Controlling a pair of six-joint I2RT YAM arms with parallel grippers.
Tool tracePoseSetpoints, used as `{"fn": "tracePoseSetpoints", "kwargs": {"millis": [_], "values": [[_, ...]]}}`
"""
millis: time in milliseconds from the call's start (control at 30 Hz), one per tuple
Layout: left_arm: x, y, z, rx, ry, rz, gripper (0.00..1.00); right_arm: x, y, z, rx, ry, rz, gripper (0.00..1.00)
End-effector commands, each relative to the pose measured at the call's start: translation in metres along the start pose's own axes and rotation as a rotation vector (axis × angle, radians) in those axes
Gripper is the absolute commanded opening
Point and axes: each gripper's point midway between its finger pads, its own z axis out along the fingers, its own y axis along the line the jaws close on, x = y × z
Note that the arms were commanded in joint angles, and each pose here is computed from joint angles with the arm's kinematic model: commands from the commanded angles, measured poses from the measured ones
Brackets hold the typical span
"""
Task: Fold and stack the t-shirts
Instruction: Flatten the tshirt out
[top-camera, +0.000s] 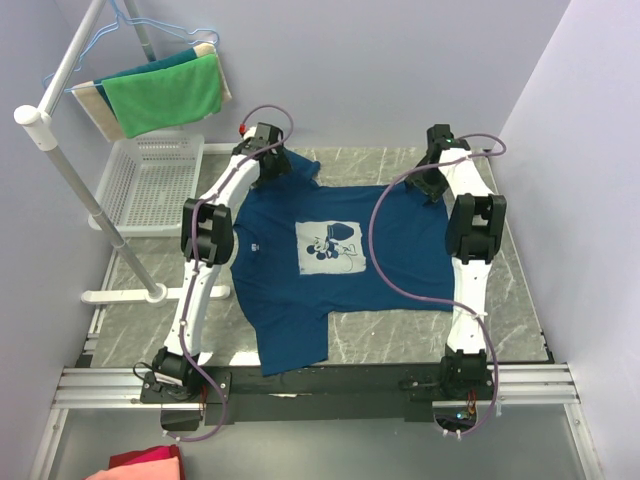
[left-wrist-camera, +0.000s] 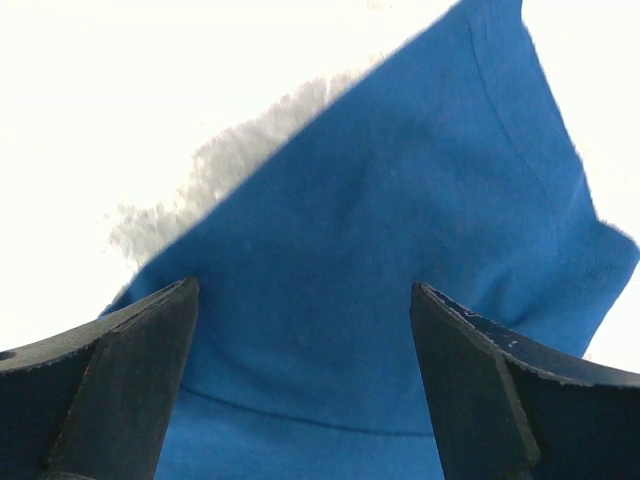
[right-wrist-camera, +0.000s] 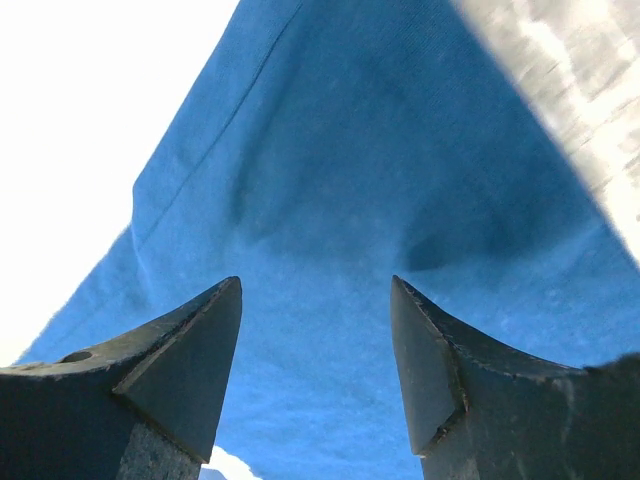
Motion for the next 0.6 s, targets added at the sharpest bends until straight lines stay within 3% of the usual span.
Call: {"fn": "tracePoseSetpoints", "kwargs": {"millis": [0,400,567], "values": [[-0.011,-0.007,0.011,0.053,-0.028,-0.043,0.92,-0.025,0.009,-0.005,-0.085,-0.03,0.082,0.68],[-0.039,-0.02,0.027,0.15,-0.119,-0.103,0.93,-0.034,0.02,-0.006,-0.184,-0.014,0.11,0.68],[-0.062,-0.029,0.019,0.214,-0.178,-0.121,0.95,-0.045,0.018,-0.016,-0.172,-0.065,0.076,0.68]]}}
